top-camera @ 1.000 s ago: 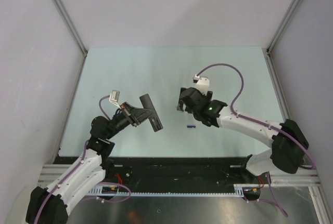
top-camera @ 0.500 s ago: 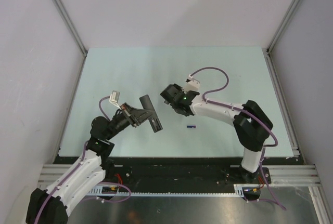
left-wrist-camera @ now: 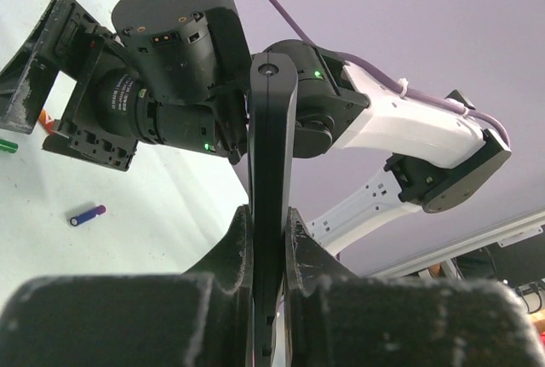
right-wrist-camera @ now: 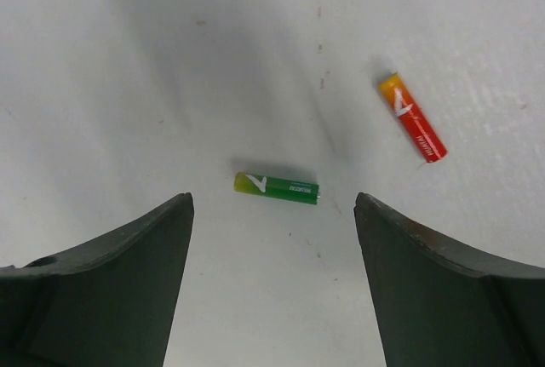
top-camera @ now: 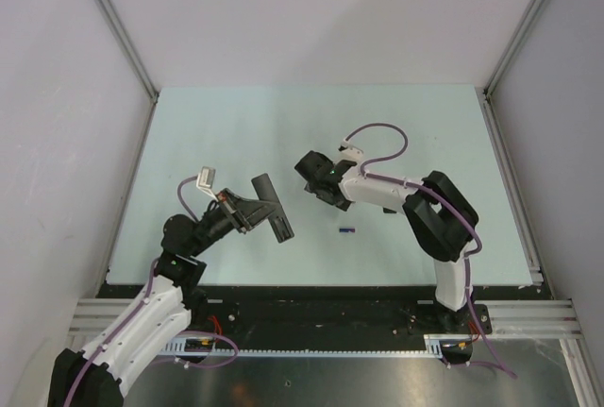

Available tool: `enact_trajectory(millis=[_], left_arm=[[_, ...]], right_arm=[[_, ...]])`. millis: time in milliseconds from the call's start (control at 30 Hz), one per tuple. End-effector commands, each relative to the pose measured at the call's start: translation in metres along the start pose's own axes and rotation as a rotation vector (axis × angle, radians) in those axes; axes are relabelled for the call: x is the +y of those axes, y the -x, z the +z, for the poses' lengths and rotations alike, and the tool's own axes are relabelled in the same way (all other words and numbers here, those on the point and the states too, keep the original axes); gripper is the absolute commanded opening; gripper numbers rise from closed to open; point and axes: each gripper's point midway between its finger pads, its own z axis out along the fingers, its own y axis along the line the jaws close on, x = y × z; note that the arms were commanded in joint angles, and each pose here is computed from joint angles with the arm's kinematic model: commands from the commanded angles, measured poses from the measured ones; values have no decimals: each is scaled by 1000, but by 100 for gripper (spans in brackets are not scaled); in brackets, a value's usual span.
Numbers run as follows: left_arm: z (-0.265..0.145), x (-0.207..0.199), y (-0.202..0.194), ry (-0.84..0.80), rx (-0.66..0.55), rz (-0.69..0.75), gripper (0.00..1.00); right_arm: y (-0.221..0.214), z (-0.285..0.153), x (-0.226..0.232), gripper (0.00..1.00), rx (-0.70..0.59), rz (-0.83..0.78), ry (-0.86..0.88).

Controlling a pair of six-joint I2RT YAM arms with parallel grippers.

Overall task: Load the batteries into the remote control
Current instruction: Adjust the battery at the center of the board.

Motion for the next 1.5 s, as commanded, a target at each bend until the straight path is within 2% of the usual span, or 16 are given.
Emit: enact_trajectory(millis=[0, 267, 567, 767, 1000, 1333, 1467], left_arm=[[-2, -1, -1, -16, -2, 20, 0], [-2, 5, -2, 0, -2, 17, 0], [-1, 6, -3, 6, 4, 20, 0], [0, 9, -3, 17, 4, 12, 0], [1, 10, -3, 18, 4, 16, 0], [-1, 10, -5, 14, 7, 13, 0], [-2, 10, -5, 12, 8, 9, 0]], right_arm=[[2, 2, 26, 81, -4, -11, 69], [-3, 11, 16, 80, 9, -24, 24], [-5, 23, 10, 72, 19, -63, 5], [-9, 29, 5, 71, 33, -70, -13], [-10, 27, 5, 67, 34, -72, -13], [-18, 20, 1, 68, 39, -98, -29], [-20, 19, 0, 64, 44, -101, -32]])
